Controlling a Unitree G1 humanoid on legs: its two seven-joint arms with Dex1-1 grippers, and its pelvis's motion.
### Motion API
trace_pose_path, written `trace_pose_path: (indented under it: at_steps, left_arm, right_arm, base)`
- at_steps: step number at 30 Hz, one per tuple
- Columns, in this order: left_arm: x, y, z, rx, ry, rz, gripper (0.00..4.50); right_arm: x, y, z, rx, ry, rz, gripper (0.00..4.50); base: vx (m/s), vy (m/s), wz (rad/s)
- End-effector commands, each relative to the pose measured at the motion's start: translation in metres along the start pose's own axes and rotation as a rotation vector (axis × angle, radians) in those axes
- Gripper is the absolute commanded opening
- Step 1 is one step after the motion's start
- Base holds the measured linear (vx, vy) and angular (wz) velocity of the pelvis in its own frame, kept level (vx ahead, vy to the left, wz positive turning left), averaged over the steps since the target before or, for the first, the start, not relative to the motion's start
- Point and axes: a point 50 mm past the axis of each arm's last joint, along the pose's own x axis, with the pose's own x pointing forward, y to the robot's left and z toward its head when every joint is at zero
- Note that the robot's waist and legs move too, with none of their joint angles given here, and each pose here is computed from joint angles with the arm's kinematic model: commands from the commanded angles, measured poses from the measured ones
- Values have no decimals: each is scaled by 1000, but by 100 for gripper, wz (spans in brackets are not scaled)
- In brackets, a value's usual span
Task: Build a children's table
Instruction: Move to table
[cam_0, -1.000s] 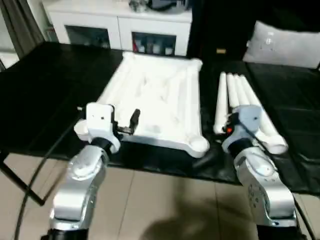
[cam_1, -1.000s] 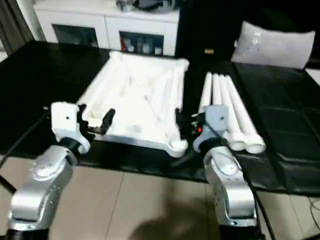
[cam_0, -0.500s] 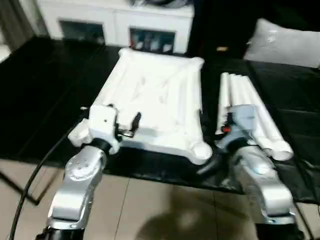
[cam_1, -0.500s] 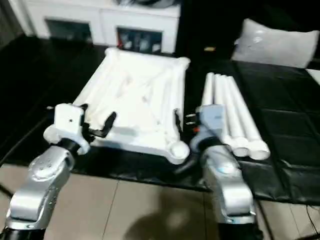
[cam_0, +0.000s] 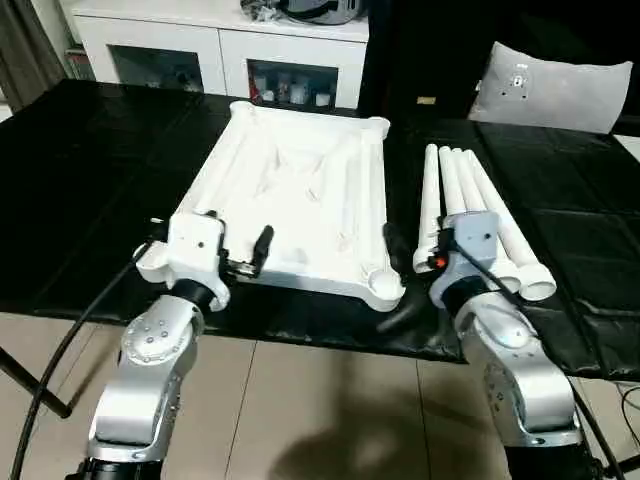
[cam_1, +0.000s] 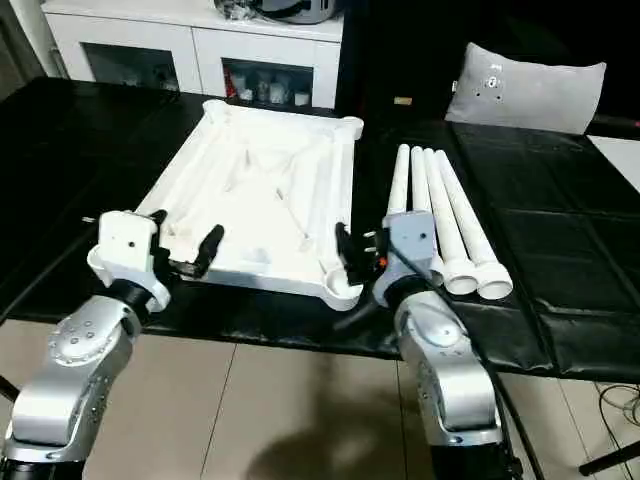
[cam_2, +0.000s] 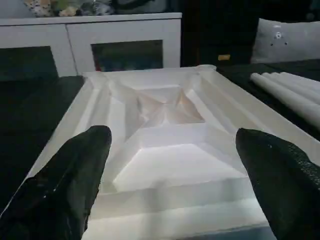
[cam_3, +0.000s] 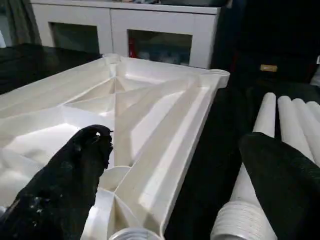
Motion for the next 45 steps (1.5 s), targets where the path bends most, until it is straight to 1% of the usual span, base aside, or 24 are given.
trace_pose_path:
  at_steps: [1, 4, 12, 14, 16, 20, 23, 30, 31, 33, 34, 35, 37, 38, 39, 40, 42, 45]
  left_arm:
    - [2, 0, -1, -8, 7, -6, 447]
    - [2, 0, -1, -10, 6, -6, 447]
    - [4, -1, -1, -8, 9, -5, 447]
    - [4, -1, -1, -5, 10, -3, 447]
    - [4, 0, -2, 4, 14, -5, 447]
    - [3, -1, -2, 4, 15, -5, 447]
    - [4, -1, -2, 4, 12, -5, 447]
    - [5, -1, -1, 6, 7, 1, 447]
    - [6, 0, 0, 9, -5, 7, 447]
    - [6, -1, -1, 8, -1, 5, 447]
    - [6, -1, -1, 7, 1, 5, 447]
    - [6, 0, -1, 12, 4, 6, 447]
    - [7, 0, -1, 14, 3, 5, 447]
    - [7, 0, -1, 15, 3, 3, 447]
    - [7, 0, -1, 15, 1, 2, 447]
    - [7, 0, 0, 15, 1, 2, 447]
    - [8, 0, 0, 19, -2, 4, 447]
    - [8, 0, 2, 33, -9, 1, 447]
  right_arm:
    - [0, -3, -1, -8, 2, -15, 450]
    - [0, -4, 0, -10, -1, -16, 450]
    - [2, -7, 2, -47, -10, -24, 450]
    - [3, -7, -1, -41, 23, -22, 450]
    - [4, -7, -4, -12, 47, -36, 450]
    - [3, -4, -2, -32, 13, -13, 450]
    - [2, -3, -2, -52, 16, -3, 450]
    - [4, -4, -2, -49, 22, -6, 450]
    - [4, -3, -4, -37, 45, 1, 450]
    - [3, -4, -5, 2, 49, -12, 450]
    - [3, -5, -4, -1, 44, -12, 450]
    - [3, -4, -2, -36, 37, 1, 450]
    - [3, -4, -2, -41, 40, 6, 450]
    - [3, -2, -3, -52, 53, 25, 450]
    - [3, -1, -3, -78, 48, 32, 450]
    - [3, -1, -3, -84, 43, 29, 450]
    - [3, -1, -3, -59, 43, 31, 450]
    - [4, 0, -2, -73, 41, 45, 450]
  base:
    - [0, 0, 0]
    - [21, 6, 0]
    - [112, 13, 5]
    - [146, 10, 11]
    - [136, -5, 3]
    - [57, -35, -36]
    - [130, -45, -25]
    - [99, 16, -5]
    - [82, -2, 5]
    - [97, -24, 5]
    - [79, -48, 1]
    - [21, -57, -2]
    - [10, -29, -1]
    - [0, 0, 0]
    - [0, 0, 0]
    - [0, 0, 0]
    - [-67, 10, 1]
    - [-63, 16, 1]
